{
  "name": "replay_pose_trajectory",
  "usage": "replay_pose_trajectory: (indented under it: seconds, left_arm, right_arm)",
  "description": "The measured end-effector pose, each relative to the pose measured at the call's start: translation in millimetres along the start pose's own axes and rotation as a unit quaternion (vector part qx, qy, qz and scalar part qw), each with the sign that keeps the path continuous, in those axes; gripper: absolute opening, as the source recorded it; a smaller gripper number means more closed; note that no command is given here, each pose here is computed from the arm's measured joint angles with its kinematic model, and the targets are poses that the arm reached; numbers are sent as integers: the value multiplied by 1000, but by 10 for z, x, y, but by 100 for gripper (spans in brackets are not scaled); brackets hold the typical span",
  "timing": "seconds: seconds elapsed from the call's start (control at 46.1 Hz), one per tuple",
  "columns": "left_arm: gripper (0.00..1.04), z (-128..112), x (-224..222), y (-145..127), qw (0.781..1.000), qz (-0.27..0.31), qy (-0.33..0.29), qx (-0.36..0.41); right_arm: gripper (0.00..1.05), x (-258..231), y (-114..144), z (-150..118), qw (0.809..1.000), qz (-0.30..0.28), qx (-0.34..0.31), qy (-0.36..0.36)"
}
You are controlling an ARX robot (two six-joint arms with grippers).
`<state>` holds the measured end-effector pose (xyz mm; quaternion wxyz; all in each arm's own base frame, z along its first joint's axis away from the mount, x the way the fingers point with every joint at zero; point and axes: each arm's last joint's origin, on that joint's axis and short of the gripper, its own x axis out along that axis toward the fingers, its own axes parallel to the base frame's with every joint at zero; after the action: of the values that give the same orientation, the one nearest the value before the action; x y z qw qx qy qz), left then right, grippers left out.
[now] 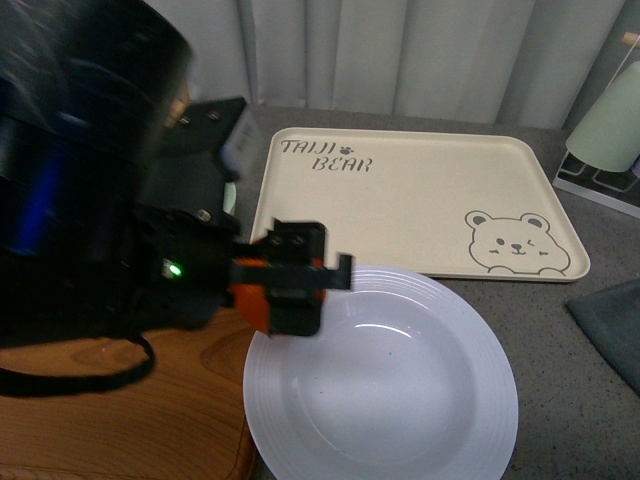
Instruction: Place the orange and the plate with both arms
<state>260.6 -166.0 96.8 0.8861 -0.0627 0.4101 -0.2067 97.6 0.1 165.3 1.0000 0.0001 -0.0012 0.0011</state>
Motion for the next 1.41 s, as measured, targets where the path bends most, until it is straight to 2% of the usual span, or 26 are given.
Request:
replay_pose_trajectory:
  seconds: [0.26, 0.694, 0.781, 0.889, 1.149, 1.41]
  left_arm:
    - [66, -214, 237, -331, 999, -28, 39, 9]
    - [66, -288, 438, -310, 999, 0, 54, 3]
    - [84, -280, 434, -306, 999, 2, 52, 1]
    - [100, -228, 389, -309, 999, 1, 39, 5]
    - [98, -13, 118, -226, 1000, 11, -9, -1]
    - [98, 133, -400, 137, 994, 65, -75, -39]
  right_arm:
    - [96, 0, 0, 0, 1000, 0, 0, 0]
    - [96, 0, 0, 0, 1000, 0, 0, 0]
    - [96, 0, 0, 0, 1000, 0, 0, 0]
    - [96, 0, 0, 0, 1000, 0, 0, 0]
    - [96, 0, 0, 0, 1000, 0, 0, 0]
    - [96, 0, 0, 0, 1000, 0, 0, 0]
